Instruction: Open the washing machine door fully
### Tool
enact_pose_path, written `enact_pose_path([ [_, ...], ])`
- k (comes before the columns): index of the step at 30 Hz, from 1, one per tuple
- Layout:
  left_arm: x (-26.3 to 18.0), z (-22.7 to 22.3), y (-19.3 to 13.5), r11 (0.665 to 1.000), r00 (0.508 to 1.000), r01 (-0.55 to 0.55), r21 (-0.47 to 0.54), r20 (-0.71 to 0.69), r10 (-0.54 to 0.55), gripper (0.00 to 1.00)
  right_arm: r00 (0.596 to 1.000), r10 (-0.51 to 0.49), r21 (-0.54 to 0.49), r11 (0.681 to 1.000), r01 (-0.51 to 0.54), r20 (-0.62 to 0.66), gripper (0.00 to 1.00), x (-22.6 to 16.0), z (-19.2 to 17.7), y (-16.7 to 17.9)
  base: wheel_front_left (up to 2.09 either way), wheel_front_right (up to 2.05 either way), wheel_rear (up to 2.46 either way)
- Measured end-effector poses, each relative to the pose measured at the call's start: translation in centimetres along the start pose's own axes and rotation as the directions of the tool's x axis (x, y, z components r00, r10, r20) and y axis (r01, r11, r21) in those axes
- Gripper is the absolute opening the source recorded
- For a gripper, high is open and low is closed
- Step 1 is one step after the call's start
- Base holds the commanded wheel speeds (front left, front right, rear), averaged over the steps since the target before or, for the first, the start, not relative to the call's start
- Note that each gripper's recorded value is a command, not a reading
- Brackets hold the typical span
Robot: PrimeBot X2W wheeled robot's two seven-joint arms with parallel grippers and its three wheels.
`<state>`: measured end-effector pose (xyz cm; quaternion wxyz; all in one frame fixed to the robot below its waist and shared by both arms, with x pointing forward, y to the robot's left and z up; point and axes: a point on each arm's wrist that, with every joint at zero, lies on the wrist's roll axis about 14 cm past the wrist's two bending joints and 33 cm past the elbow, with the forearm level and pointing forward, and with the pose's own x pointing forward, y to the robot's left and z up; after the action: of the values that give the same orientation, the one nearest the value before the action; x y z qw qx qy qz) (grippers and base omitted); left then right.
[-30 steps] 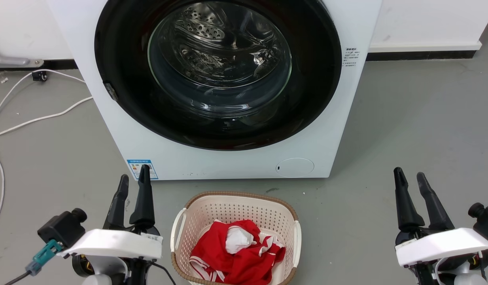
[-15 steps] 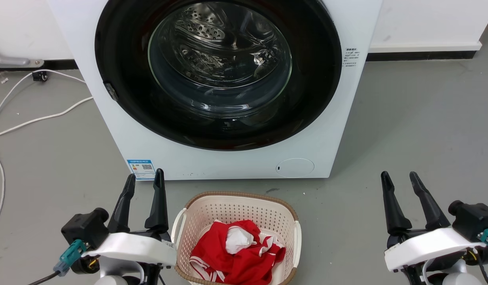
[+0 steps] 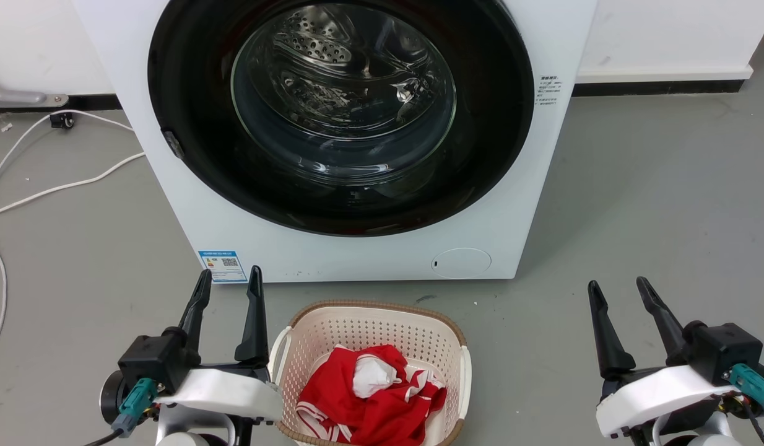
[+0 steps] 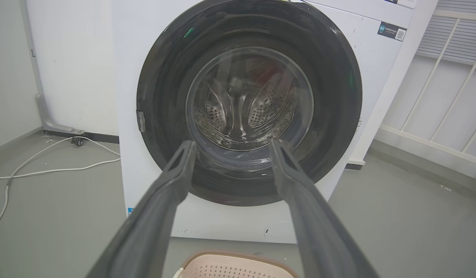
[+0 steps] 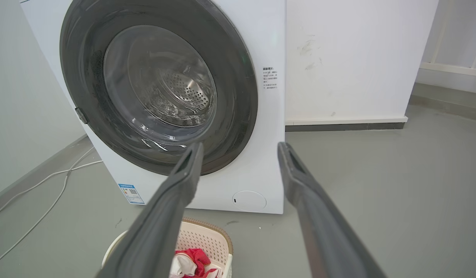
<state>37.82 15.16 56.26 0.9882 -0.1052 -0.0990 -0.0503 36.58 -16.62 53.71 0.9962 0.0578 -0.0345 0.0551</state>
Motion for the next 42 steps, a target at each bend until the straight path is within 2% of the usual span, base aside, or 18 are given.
enact_pose_path([
  [16, -0.17, 0.33, -0.44, 0.987, 0.999, 0.019, 0.158, 0.027, -0.024, 1.0, 1.0, 0.01, -0.133, 0.991, -0.01, -0.001, 1.0, -0.33, 0.3, 0.23, 0.0, 0.0, 0.0],
  [30, -0.4, 0.71, -0.67, 0.978, 0.998, 0.018, 0.209, 0.055, -0.03, 1.0, 1.0, 0.024, -0.199, 0.98, -0.02, 0.014, 1.0, -0.34, 0.68, 0.56, 0.0, 0.0, 0.0],
  [42, -0.54, 0.66, -0.8, 0.975, 0.998, 0.016, 0.224, 0.063, -0.03, 1.0, 0.999, 0.028, -0.215, 0.976, -0.023, 0.019, 1.0, -0.36, 0.8, 0.67, 0.0, 0.0, 0.0],
])
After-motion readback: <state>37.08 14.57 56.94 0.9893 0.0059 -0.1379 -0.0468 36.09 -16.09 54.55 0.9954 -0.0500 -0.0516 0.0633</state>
